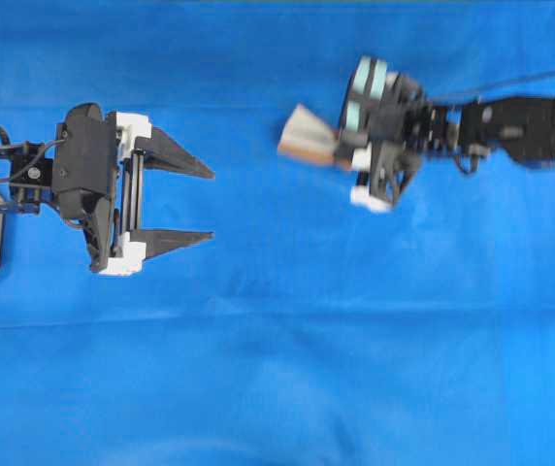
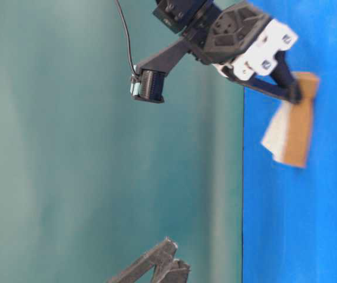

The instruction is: Hand over the sponge with the left arm and wipe it with the right arm.

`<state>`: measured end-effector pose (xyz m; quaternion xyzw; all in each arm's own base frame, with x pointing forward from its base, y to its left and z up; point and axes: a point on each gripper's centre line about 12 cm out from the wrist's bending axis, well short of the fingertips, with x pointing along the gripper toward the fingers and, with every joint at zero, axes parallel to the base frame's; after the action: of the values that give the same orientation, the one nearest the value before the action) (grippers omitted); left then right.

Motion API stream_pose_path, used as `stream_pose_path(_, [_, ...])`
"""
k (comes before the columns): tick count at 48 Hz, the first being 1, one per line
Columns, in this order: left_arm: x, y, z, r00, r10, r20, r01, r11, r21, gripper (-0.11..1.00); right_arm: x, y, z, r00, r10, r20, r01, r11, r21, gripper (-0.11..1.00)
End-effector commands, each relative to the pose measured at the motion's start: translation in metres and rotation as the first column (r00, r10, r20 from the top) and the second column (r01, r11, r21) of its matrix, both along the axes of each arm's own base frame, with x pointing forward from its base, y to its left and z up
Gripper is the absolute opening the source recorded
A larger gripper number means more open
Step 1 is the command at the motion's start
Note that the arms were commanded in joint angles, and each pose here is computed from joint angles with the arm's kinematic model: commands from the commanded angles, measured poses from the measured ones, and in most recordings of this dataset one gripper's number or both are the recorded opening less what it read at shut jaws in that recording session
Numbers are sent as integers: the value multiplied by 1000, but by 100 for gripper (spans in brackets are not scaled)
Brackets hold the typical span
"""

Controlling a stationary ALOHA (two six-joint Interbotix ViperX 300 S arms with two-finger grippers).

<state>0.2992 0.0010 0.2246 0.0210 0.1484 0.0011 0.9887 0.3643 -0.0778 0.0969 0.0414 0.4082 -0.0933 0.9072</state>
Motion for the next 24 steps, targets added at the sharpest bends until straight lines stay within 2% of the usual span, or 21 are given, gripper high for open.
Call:
stream_pose_path(1, [3, 0, 7, 1000, -1, 28, 1, 1000, -1, 90, 9, 41, 9, 996, 80, 33, -80, 997, 23, 20])
stream_pose_path(7, [3, -1, 7, 1000, -3, 28, 3, 1000, 2, 90, 13, 84, 10, 990, 137, 43, -140, 988, 73, 20])
stream_pose_path(13, [3, 0, 7, 1000, -3, 28, 3, 1000, 5, 90, 14, 115, 13, 981, 184, 57, -189, 977, 103, 20])
stream_pose_path(20, [2, 0, 7, 1000, -3, 24, 3, 1000, 6, 90, 15, 138, 16, 975, 212, 68, -220, 967, 129, 20])
stream_pose_path(24, [2, -1, 7, 1000, -3, 26, 3, 1000, 2, 90, 14, 140, 16, 976, 209, 67, -216, 967, 136, 20])
